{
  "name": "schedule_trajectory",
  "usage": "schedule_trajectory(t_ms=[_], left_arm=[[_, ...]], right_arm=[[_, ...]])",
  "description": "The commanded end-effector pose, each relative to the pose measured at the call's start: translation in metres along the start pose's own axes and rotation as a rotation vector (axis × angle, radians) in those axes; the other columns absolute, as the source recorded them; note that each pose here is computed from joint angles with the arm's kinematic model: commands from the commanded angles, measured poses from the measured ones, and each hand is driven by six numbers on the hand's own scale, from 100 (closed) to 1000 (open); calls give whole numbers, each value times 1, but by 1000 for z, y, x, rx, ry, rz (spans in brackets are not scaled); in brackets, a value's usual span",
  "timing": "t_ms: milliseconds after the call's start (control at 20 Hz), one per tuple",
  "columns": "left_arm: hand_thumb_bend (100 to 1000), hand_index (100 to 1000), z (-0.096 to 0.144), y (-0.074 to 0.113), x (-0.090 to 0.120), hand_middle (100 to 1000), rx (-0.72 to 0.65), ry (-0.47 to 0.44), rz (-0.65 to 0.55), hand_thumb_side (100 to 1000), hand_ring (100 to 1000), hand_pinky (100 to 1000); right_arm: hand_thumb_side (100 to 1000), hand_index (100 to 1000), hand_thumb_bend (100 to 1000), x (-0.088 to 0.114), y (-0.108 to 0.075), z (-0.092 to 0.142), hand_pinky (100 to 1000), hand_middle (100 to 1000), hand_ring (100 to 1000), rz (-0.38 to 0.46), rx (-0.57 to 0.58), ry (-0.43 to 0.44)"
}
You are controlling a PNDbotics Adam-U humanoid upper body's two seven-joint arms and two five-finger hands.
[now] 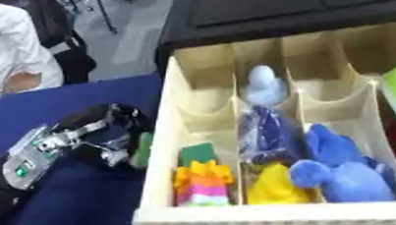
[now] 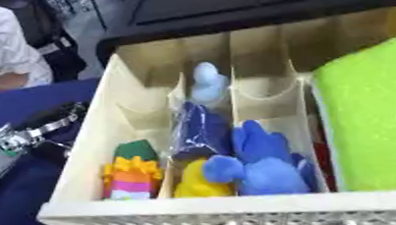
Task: Pick up objects from table and place into drawer.
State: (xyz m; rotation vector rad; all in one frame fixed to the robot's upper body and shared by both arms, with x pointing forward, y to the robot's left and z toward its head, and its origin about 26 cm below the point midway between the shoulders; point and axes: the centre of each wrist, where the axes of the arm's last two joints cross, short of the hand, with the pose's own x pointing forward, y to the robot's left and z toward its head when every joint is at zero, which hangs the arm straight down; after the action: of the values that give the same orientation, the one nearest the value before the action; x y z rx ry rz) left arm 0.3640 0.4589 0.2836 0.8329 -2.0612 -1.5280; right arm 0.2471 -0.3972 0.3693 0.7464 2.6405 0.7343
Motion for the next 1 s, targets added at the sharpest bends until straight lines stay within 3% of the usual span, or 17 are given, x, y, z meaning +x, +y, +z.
schedule_trajectory(t_ms=[50,650,1000], left_arm=[[100,482,6,8,-1,630,-33,-12,-41,542,768,605],[100,420,18,3,-2,596,45,29,-53,504,744,579],[100,430,24,-1,-2,582,66,45,-62,486,736,570]], right_arm=[[987,694,100,3,0,-9,571,605,707,-93,-111,-103],[977,693,100,3,-3,-9,571,604,708,-75,-104,-99],[973,693,100,3,-5,-10,569,604,709,-70,-103,-100]])
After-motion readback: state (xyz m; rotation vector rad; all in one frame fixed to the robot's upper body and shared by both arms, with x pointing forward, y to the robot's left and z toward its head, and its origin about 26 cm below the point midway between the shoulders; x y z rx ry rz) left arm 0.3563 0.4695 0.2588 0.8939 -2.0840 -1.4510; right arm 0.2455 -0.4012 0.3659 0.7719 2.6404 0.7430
